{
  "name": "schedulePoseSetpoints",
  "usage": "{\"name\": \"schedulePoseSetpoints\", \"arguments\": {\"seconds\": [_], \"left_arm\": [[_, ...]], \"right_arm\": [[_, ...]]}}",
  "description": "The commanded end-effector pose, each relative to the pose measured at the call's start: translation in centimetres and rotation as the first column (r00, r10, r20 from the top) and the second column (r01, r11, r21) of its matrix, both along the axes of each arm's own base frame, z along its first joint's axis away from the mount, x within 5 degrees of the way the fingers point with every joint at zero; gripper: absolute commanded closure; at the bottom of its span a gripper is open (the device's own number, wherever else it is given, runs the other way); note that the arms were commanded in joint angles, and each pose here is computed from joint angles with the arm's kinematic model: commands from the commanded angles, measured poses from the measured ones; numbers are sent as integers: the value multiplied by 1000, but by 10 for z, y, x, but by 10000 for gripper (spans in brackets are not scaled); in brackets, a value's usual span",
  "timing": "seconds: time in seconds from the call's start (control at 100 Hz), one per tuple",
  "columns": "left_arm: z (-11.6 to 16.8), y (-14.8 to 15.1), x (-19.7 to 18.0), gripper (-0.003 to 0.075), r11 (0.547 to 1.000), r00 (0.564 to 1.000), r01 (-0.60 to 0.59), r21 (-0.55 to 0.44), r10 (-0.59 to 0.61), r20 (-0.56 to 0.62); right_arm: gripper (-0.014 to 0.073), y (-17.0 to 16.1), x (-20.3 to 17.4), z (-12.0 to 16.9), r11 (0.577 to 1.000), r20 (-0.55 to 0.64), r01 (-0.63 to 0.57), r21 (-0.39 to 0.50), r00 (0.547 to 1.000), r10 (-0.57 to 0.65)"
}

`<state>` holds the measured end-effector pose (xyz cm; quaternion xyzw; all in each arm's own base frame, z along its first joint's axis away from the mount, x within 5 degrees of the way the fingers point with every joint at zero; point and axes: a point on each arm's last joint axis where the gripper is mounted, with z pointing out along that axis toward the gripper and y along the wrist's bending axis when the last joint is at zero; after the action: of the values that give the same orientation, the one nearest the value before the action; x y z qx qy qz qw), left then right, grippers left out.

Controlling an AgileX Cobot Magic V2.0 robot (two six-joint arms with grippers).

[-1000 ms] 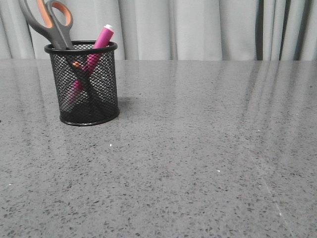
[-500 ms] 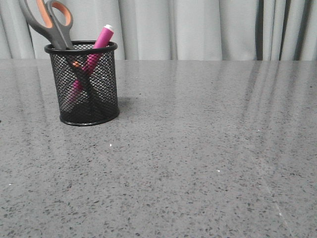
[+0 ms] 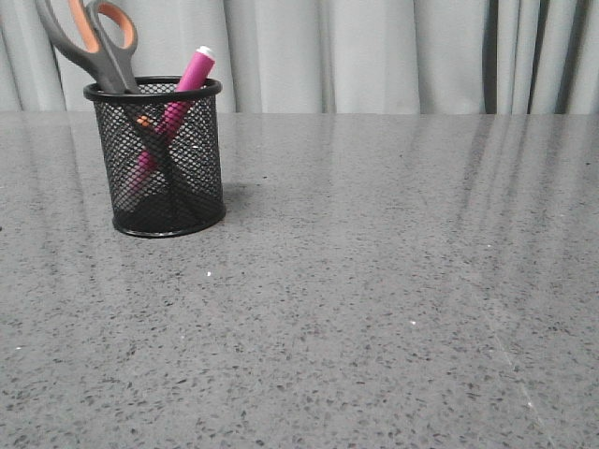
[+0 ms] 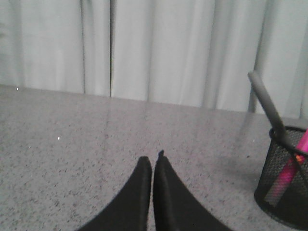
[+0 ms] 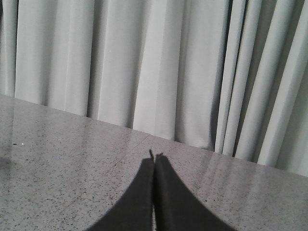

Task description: Put pen and scissors into bin

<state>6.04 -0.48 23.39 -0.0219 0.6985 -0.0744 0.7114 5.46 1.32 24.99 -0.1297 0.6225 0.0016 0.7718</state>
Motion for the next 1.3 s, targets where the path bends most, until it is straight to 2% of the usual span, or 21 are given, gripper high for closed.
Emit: {"name": "schedulePoseSetpoints", "arguments": {"seconds": [0.0, 0.31, 1.29], "left_arm": [[8, 1, -1, 742, 1000, 996, -17, 12, 16, 87], [-26, 2, -6, 742, 1000, 995, -18, 11, 17, 97], [-25, 2, -6, 742, 1000, 995, -16, -6, 17, 95]], "right_arm": [[670, 3, -3, 12, 999, 67, -32, 8, 997, 32], [670, 3, -3, 12, 999, 67, -32, 8, 997, 32], [670, 2, -3, 12, 999, 65, -31, 8, 997, 31]]}}
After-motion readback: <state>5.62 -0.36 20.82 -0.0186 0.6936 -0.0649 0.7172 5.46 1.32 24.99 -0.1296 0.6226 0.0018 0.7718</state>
